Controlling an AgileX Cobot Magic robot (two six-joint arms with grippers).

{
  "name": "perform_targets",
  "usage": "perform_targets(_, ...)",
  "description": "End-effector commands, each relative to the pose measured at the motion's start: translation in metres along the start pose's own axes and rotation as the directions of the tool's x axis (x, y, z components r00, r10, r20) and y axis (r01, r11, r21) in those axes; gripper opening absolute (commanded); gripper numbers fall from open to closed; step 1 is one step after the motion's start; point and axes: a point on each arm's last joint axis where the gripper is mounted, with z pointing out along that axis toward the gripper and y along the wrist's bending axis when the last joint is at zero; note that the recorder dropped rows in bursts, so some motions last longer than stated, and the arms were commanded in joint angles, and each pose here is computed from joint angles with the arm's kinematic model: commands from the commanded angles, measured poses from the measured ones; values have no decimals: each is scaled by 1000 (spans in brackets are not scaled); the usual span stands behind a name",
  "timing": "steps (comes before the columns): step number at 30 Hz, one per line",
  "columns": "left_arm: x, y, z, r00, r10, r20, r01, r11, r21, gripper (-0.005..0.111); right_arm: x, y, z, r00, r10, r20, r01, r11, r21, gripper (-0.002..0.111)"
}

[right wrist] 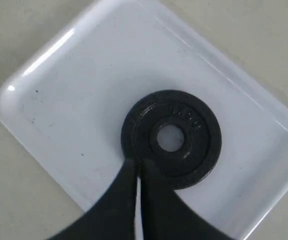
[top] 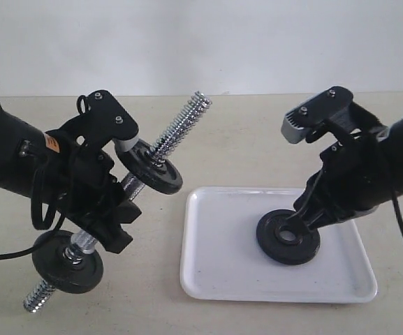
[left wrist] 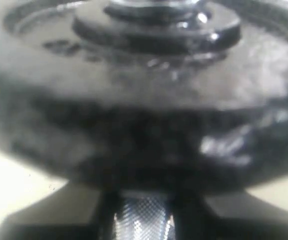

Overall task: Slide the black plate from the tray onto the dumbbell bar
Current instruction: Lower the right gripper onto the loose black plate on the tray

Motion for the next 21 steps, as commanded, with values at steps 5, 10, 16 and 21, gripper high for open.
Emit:
perform_targets(5, -23, 8, -23, 981, -43, 191, 59, 995, -81, 4, -25, -11, 12, 975, -33, -218, 23, 998, -50, 0)
perform_targets(10, -23, 8, -23, 981, -43, 191, 59, 995, -81, 4, -30, -17, 23, 945, -65, -320, 62, 998, -19, 0)
perform_targets(16, -23, 8, -23, 980, -42, 197, 60, 995, -85, 4, -32, -10, 47, 877, -143, -459, 178, 983, 34, 0)
perform_targets(21, -23, 8, -23, 980, -42, 197, 60, 995, -85, 4, -38, -10, 59, 885, -161, -436, 199, 979, 42, 0)
